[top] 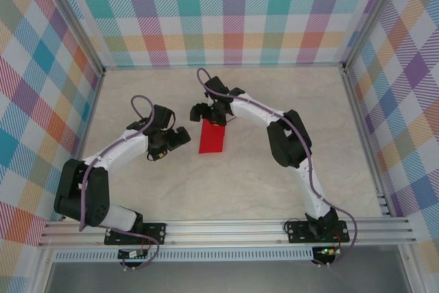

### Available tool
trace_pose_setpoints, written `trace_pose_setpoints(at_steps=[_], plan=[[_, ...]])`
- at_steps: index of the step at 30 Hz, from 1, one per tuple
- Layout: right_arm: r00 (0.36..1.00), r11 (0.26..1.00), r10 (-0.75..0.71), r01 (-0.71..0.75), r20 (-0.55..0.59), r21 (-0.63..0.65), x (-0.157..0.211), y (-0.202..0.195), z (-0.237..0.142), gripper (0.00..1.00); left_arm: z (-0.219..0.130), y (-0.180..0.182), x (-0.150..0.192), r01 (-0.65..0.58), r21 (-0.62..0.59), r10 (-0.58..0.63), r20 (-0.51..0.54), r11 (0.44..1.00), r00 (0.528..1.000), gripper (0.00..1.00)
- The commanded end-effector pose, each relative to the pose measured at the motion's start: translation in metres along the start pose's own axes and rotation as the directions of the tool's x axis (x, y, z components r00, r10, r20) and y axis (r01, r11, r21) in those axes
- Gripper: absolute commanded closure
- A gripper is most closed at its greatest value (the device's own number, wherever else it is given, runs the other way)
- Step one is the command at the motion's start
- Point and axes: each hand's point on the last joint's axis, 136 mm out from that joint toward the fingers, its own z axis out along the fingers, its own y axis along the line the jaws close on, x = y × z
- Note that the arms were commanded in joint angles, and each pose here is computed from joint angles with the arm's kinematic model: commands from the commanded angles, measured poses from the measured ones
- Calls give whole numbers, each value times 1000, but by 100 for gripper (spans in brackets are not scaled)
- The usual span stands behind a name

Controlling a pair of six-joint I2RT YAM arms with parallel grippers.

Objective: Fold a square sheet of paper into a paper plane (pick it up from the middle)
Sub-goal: Third fold the triangle at the center of the table.

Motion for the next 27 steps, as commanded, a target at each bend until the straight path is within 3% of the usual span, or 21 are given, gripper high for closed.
trace_pose_setpoints(at_steps=[1,14,23,27], plan=[[1000,998,15,-14,-27,63,5,-12,4,14,-6,-3,-5,24,42,-25,17,999,1000,0],[993,984,89,-76,-77,162,41,-50,4,13,-1,-12,7,-10,91,15,-60,996,998,0],[991,977,128,-118,-48,175,66,-61,-31,12,-1,-46,24,-85,261,121,-122,962,985,4],[990,984,134,-128,-41,124,75,-59,-40,12,-1,-66,41,-135,337,191,-139,932,972,6]])
